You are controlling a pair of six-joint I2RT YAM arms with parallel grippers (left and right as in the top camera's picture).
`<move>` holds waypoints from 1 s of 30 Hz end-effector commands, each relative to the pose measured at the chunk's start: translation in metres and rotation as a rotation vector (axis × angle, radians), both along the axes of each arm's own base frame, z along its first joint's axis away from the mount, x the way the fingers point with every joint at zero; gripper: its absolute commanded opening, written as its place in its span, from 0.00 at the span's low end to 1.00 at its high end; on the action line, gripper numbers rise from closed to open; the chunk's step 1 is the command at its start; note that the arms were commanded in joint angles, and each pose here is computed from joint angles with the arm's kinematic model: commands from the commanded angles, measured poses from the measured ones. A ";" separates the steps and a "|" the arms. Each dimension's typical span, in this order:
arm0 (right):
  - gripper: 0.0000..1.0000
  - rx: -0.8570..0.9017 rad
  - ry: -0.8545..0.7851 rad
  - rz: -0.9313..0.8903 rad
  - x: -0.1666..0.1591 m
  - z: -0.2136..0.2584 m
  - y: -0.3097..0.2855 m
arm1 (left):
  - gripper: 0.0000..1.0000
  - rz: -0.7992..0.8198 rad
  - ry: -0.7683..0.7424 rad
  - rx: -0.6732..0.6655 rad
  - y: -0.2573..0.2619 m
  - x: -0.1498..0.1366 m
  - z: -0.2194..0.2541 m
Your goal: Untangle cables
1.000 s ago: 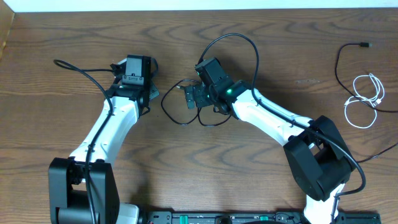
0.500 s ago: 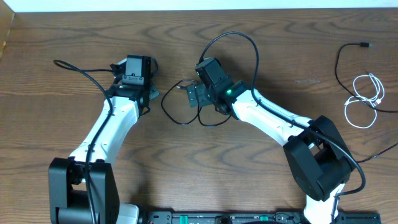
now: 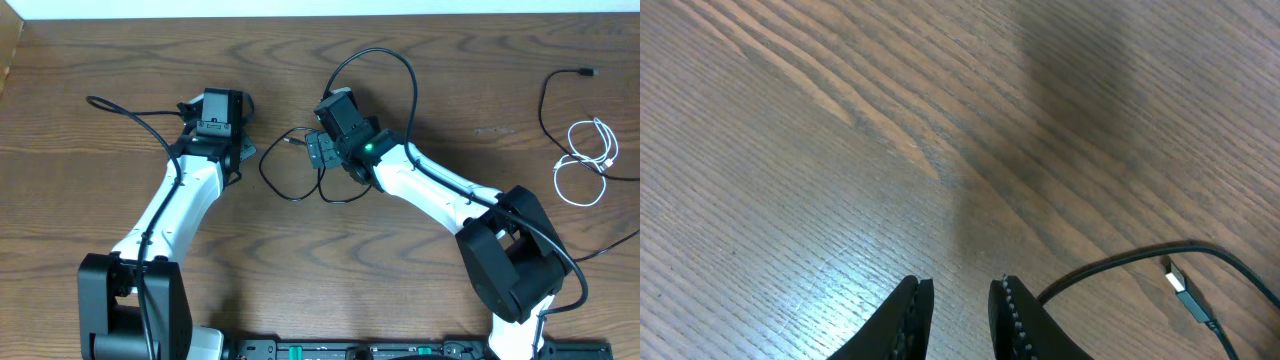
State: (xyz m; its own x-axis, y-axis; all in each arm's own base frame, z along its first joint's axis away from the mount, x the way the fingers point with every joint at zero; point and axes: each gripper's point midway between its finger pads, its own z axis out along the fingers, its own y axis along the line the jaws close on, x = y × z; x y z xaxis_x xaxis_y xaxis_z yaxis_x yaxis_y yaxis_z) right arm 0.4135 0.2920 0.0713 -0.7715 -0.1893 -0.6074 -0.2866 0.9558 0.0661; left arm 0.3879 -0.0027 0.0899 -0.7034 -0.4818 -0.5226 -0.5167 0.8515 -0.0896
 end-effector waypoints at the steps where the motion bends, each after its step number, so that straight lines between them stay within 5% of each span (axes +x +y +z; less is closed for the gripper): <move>1: 0.99 -0.028 -0.008 0.005 -0.001 -0.003 -0.002 | 0.24 -0.008 0.016 -0.017 -0.003 -0.003 -0.007; 5: 0.99 -0.028 -0.008 0.005 -0.001 -0.003 -0.002 | 0.23 -0.019 0.015 -0.037 -0.007 -0.003 -0.007; 10: 0.99 -0.028 -0.008 0.005 -0.001 -0.003 -0.002 | 0.08 -0.019 0.016 -0.037 -0.007 -0.003 -0.007; 30: 0.99 -0.028 -0.008 0.005 -0.001 -0.003 -0.002 | 0.07 -0.021 0.031 -0.041 -0.008 -0.006 -0.009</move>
